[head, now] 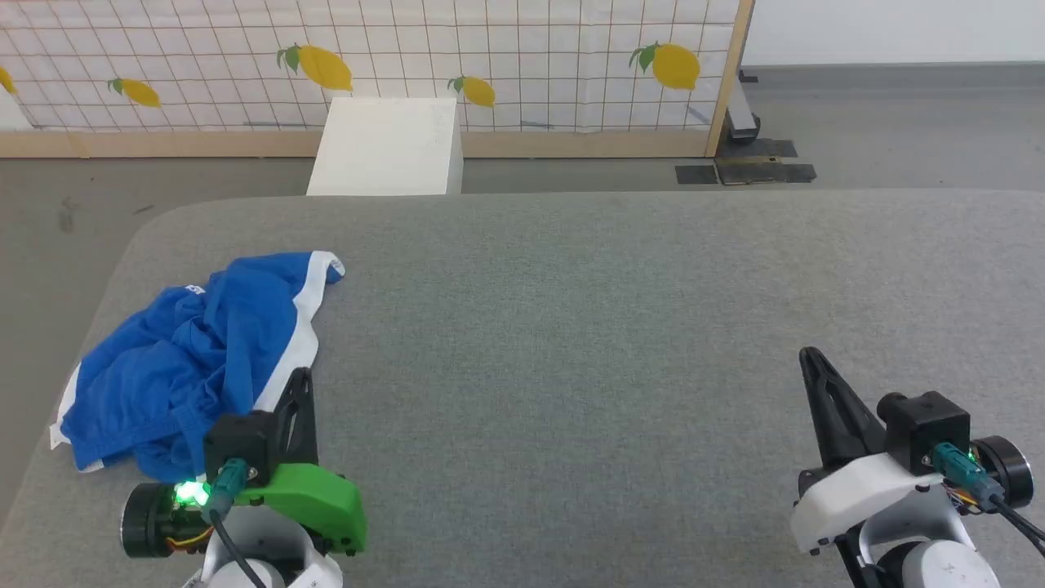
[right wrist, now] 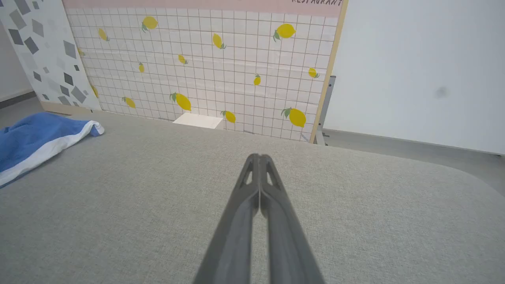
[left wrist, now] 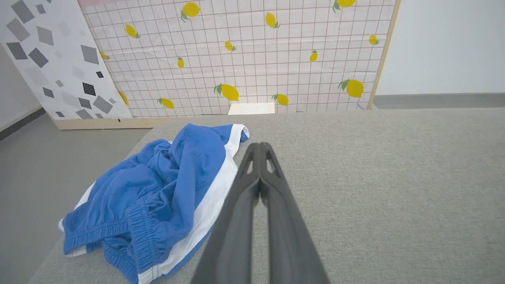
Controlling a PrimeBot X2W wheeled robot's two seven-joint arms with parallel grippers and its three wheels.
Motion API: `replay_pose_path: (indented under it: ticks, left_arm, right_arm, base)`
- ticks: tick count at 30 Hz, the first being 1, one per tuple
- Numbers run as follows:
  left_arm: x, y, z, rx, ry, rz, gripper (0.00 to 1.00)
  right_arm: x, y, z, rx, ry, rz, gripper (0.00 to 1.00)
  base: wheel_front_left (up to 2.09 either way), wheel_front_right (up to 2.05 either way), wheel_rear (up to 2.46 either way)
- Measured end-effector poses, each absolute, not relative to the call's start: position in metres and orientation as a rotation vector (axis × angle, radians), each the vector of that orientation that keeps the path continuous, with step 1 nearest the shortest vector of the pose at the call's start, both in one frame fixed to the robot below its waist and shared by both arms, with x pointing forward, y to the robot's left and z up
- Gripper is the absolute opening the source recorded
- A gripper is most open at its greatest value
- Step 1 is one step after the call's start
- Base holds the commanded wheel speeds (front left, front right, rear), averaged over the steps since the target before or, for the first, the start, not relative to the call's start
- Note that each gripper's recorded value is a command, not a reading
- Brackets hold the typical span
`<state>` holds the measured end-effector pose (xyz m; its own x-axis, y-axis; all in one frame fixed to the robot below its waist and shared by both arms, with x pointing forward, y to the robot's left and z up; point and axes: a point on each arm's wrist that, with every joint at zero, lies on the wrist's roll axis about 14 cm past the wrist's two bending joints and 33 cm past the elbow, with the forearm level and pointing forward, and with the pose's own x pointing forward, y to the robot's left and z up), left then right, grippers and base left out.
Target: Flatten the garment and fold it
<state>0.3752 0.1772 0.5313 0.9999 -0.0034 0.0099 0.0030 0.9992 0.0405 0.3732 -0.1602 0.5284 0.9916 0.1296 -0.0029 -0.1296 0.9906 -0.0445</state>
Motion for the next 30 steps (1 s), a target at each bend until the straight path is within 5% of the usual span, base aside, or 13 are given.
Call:
replay_pose_path:
  ticks: [26,27,30]
  left_arm:
    - [0.3752,0.1772,0.5313,0.04,-0.01,-0.003,0.0]
    - [0.3752,0.177,0.5313,0.04,-0.01,-0.004,1.0]
    - [0.3752,0.1764,0.5313,0.036,-0.01,-0.005,1.0]
  right_arm:
    - [0.3731,-0.1602,0.5284,-0.045,0.0,0.13,0.0]
    - [0.3732,-0.1603,0.5284,-0.044,0.0,0.13,1.0]
    - [0.3732,-0.1606,0.5283,-0.044,0.0,0.129,1.0]
  base:
    - [0.0,0.0,0.0]
    - [0.0,0.0,0.0]
    - [0.0,0.0,0.0]
